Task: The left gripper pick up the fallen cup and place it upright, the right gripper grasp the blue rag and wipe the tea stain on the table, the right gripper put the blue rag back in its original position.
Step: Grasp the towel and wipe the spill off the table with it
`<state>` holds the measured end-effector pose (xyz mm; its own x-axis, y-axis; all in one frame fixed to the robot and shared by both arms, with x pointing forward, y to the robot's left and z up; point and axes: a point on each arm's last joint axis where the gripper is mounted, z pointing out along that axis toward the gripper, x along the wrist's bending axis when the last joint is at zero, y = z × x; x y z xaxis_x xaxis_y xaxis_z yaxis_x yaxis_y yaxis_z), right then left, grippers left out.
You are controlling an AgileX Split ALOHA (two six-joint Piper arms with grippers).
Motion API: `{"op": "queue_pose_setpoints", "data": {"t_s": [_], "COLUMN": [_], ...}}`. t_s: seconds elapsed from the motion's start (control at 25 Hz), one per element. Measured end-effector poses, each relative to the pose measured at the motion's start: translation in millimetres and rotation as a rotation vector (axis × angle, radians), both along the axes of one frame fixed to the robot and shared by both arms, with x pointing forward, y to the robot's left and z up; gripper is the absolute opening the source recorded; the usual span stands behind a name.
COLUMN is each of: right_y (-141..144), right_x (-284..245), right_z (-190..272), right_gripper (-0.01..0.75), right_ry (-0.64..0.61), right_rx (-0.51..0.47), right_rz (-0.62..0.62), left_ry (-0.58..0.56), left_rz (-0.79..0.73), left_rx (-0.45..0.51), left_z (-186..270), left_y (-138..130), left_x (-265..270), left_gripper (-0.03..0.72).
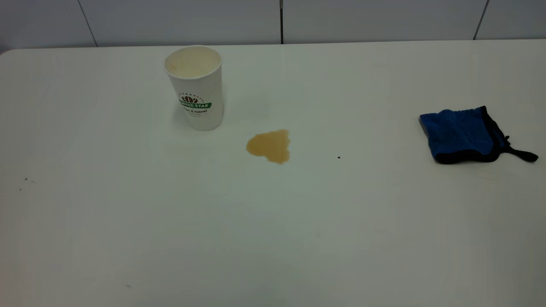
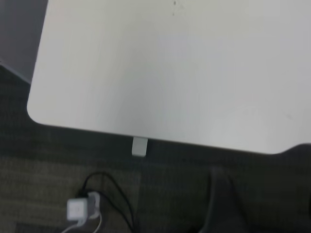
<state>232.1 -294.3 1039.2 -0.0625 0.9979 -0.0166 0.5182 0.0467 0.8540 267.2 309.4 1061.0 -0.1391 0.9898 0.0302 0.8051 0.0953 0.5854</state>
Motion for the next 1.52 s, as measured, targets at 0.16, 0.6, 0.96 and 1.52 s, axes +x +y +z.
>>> {"op": "queue_pose_setpoints", "data": {"t_s": [0.16, 0.6, 0.96, 1.52], "right_y": [0, 0, 0, 0], "right_x": [0, 0, 0, 0], "right_z": [0, 0, 0, 0], "right_gripper": [0.572, 0.572, 0.572, 0.572], "right_ry": [0.000, 0.000, 0.000, 0.000], "right_rx": [0.000, 0.000, 0.000, 0.000], "right_rz": [0.000, 0.000, 0.000, 0.000], "left_ry": [-0.078, -0.235, -0.273, -0.273], "left_rz": [0.000, -0.002, -0.051, -0.055], "left_rx": [0.005, 0.006, -0.015, -0.013], "left_z": [-15, -27, -28, -28], "left_y": [-1, -3, -6, -6], "left_x": [-19, -40, -45, -45], "left_gripper": [0.452, 0.452, 0.452, 0.452]}}
